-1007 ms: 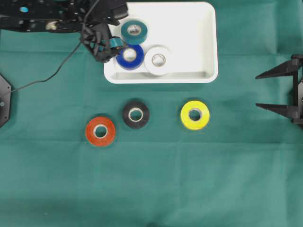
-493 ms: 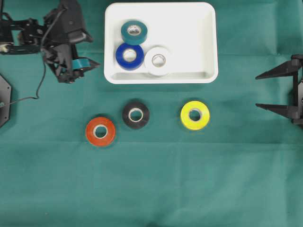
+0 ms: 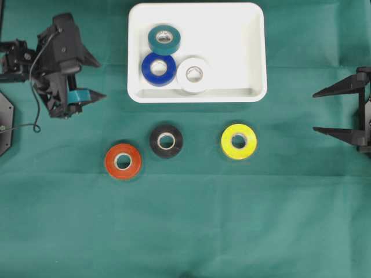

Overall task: Put the tape into the white case with the left arm.
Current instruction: 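Release the teal roll and withdraw the left gripper to the left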

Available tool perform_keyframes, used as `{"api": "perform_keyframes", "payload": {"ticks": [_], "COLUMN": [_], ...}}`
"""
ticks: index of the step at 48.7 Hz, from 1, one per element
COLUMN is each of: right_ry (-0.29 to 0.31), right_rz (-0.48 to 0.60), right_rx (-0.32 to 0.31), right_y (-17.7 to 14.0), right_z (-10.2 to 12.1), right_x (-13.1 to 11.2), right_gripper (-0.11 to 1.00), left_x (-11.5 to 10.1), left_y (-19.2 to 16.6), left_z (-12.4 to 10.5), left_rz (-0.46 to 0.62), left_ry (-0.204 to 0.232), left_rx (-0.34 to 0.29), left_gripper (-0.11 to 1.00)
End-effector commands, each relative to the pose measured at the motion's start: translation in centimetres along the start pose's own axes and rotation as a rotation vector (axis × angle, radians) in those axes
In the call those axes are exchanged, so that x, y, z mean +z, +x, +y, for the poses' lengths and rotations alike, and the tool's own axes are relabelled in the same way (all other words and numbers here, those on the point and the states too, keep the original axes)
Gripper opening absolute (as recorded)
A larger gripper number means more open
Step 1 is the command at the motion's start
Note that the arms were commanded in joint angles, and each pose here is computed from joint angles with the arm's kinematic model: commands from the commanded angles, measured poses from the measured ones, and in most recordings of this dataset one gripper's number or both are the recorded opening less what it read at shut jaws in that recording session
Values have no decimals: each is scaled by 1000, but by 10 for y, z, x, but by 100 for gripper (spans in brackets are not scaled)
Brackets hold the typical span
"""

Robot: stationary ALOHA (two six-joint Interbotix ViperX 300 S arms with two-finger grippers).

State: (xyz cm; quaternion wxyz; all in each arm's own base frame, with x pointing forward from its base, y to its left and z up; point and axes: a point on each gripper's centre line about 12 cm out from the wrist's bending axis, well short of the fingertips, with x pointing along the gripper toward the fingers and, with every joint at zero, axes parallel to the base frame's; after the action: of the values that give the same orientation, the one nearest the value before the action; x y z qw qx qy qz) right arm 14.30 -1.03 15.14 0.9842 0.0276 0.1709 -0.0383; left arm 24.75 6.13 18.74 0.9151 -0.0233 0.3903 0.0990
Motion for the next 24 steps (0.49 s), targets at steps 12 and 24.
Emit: {"api": "perform_keyframes", "payload": {"ticks": [12, 24], "right_ry": [-2, -2], "right_rz": [-12, -12], "right_rx": [1, 1], "right_y": [1, 1], "right_z": [0, 0], "right_x": [4, 4], "right_gripper": [62, 62], "left_x": [-5, -15], "left_y": [-19, -26], "left_z": [-28, -55], "left_rz": [-27, -29], "left_ry": [77, 157], "left_rx": [-80, -165], "left_gripper": [86, 86]}}
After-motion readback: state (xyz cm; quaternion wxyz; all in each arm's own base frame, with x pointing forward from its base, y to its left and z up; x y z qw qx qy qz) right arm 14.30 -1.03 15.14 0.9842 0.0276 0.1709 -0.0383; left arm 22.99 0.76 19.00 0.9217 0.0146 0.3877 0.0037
